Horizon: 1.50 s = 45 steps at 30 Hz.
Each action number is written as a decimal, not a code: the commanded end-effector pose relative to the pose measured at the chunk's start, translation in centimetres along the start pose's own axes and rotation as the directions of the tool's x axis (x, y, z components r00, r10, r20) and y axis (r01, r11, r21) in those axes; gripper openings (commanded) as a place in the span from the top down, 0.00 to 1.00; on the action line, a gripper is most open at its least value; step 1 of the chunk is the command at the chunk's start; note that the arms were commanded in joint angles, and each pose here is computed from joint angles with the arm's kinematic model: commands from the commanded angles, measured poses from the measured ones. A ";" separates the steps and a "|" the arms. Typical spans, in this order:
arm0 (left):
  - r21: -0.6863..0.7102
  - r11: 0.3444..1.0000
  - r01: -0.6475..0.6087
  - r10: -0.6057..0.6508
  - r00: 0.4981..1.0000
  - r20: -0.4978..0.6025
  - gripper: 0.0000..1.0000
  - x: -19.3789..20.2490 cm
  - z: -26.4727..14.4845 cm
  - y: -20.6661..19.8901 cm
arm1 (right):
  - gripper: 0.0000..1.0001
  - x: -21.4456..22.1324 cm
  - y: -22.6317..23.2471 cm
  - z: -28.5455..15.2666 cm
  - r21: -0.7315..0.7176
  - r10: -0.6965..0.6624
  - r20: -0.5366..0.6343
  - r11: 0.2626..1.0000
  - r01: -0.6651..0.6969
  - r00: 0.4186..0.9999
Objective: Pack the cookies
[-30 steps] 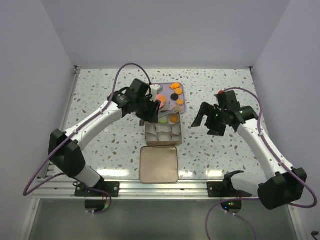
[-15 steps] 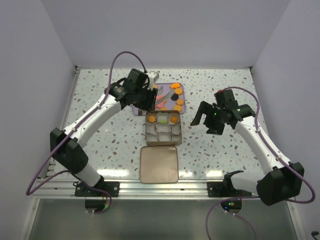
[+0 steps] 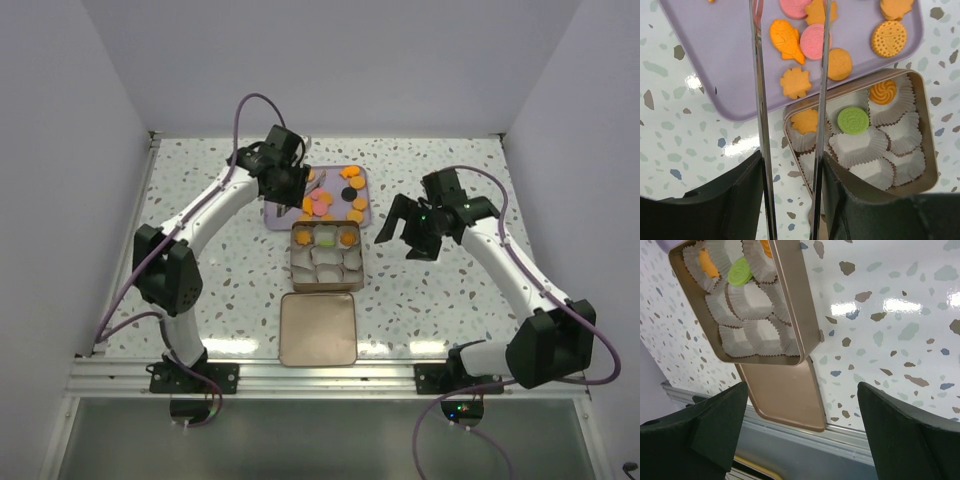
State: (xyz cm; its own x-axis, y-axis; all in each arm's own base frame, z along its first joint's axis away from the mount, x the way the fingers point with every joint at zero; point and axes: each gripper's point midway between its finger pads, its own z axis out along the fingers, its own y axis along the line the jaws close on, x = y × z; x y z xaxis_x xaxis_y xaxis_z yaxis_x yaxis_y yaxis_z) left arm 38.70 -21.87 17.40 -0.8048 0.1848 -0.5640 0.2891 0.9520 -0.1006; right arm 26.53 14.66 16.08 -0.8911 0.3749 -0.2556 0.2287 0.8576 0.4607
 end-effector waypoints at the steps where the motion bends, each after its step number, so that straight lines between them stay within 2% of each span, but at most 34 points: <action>1: -0.042 0.999 0.026 -0.026 1.000 0.000 0.49 -0.9 1.7 0.7 | 0.06 -1.5 2.0 -0.1 -0.068 -0.028 0.023 0.997 0.029 0.999; 12: -0.112 0.991 0.076 -0.081 0.996 -0.034 0.49 -2.5 4.9 1.7 | 0.06 -2.1 3.1 2.3 -0.099 -0.073 -0.052 0.993 0.068 0.996; 22: -0.149 0.982 0.112 -0.128 0.987 -0.101 0.50 -0.6 7.0 2.1 | 0.06 -2.3 3.2 3.0 -0.113 -0.117 -0.101 0.988 0.105 0.988; 32: -0.168 0.979 0.118 -0.141 0.981 -0.136 0.50 -0.4 9.3 2.1 | 0.06 -1.1 2.6 4.0 -0.135 -0.114 -0.169 0.987 0.091 0.979; 35: -0.172 0.978 0.116 -0.141 0.980 -0.141 0.53 -0.4 9.6 2.1 | 0.07 -0.6 2.4 4.1 -0.137 -0.108 -0.188 0.987 0.082 0.976; 40: -0.185 0.976 0.116 -0.141 0.982 -0.128 0.67 -0.7 9.4 2.6 | 0.07 0.5 1.8 4.0 -0.135 -0.091 -0.202 0.989 0.064 0.975; 45: -0.166 0.979 0.122 -0.134 0.989 -0.067 0.68 -2.6 7.5 2.6 | 0.07 0.6 1.8 3.7 -0.137 -0.065 -0.181 0.990 0.040 0.981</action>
State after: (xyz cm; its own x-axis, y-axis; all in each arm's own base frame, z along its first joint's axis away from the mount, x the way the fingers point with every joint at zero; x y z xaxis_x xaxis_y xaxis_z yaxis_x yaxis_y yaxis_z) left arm 43.74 -22.07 8.20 -0.9134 0.1112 -0.3916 0.1234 0.9923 -0.0061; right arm 27.59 17.52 11.87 -0.9700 0.2292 -0.0806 0.1551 0.8397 0.5205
